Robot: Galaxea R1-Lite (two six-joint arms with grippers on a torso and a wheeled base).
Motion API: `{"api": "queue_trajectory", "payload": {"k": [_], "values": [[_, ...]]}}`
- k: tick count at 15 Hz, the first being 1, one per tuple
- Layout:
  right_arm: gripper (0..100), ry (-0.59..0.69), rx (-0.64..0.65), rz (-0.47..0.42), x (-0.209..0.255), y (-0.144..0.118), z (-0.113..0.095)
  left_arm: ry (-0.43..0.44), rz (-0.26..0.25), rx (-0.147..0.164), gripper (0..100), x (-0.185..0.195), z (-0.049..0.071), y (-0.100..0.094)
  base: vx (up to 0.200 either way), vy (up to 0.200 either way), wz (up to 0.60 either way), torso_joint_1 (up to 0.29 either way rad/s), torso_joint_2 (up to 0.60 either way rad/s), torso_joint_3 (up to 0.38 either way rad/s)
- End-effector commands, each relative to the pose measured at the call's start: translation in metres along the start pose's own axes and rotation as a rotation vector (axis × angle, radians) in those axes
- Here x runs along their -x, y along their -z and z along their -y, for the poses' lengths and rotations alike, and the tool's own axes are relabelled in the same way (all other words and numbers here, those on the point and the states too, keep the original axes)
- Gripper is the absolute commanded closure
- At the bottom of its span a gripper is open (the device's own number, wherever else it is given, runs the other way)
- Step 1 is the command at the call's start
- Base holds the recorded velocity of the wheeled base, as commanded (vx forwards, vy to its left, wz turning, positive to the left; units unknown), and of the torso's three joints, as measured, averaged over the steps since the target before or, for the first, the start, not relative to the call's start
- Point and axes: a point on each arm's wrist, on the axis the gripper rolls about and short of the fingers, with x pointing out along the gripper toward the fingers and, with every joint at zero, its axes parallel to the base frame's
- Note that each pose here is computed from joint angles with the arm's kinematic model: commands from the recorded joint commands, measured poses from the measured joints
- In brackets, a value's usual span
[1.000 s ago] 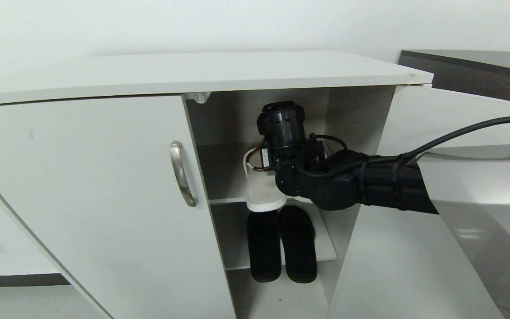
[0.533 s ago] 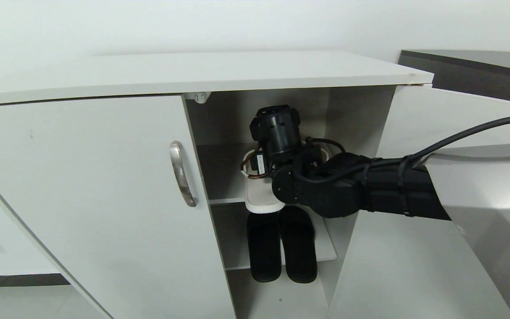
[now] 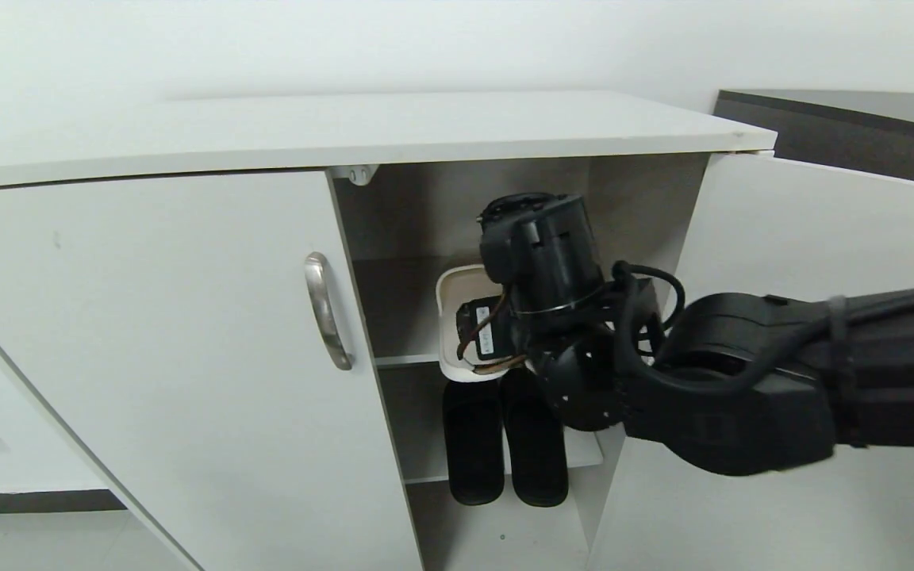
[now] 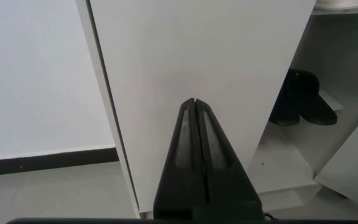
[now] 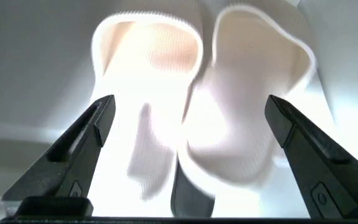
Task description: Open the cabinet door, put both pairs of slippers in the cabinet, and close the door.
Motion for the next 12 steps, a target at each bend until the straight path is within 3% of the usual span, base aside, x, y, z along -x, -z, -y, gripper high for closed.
{"api": "queue_trajectory", "payload": {"k": [1, 12], "values": [[100, -0.099, -0.028, 0.04, 0.055, -0.004, 0.026, 0.0, 0.0, 0.0, 100, 0.0, 0.0, 0.0, 0.0, 0.0, 0.0, 0.0, 0.0, 0.0], [100, -0.244, 0.025, 0.043, 0.084, 0.049, 0.046, 0.001, 0.0, -0.001, 100, 0.0, 0.0, 0.0, 0.0, 0.0, 0.0, 0.0, 0.0, 0.0]]}}
